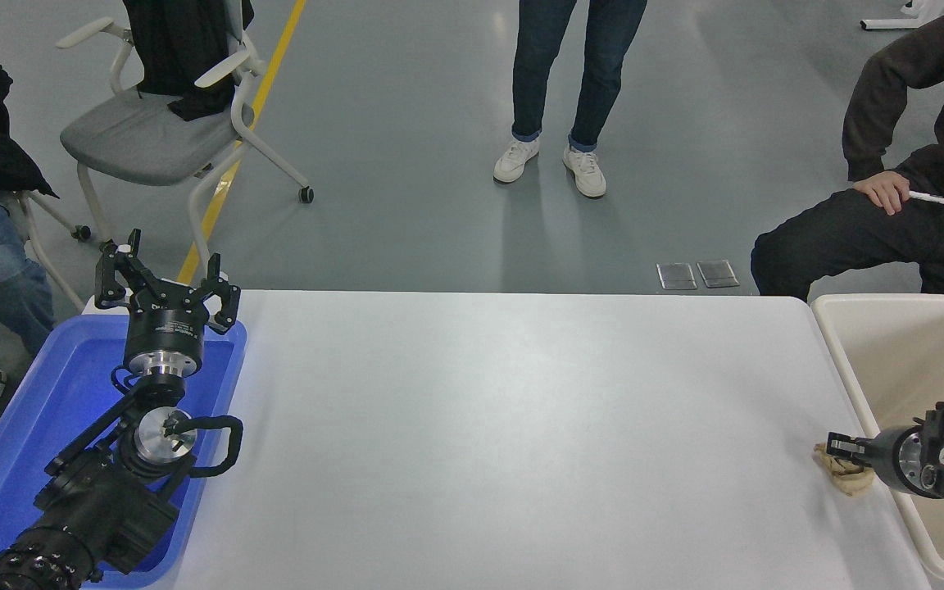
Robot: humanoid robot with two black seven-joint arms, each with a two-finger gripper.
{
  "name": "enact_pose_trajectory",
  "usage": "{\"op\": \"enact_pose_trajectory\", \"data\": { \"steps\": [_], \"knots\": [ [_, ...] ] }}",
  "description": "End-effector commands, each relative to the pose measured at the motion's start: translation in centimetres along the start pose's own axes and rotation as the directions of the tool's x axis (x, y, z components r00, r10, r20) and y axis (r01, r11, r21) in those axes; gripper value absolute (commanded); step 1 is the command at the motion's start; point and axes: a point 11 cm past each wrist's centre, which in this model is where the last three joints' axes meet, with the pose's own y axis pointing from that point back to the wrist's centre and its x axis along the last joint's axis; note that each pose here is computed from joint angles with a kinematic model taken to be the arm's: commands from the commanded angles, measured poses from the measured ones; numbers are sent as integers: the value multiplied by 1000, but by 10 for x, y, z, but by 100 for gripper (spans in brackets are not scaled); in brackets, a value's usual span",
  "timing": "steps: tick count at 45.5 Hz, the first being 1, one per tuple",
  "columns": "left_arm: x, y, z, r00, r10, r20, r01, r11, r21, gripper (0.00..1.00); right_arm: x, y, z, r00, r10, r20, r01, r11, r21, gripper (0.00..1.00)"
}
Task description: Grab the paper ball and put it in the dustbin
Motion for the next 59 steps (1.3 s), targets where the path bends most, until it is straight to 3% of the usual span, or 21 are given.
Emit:
{"op": "enact_pose_trajectory", "data": {
  "steps": [1,10,30,40,59],
  "knots": [
    [0,0,0,1000,0,0,0,1000,0,99,-4,1,-5,1000,-15,0,15,1000,20,0],
    [0,0,0,1000,0,0,0,1000,0,99,0,14,-14,1000,-29,5,28,997,69,0],
    [-1,0,-1,1000,-4,0,4,1000,5,99,124,146,2,994,55,-95,-47,995,90,0],
    [-1,0,-1,1000,-4,0,4,1000,6,99,170,208,12,978,95,-188,-95,995,9,0],
    [-1,0,-1,1000,-4,0,4,1000,6,99,189,257,3,953,105,-285,-122,992,-40,0]
  ]
}}
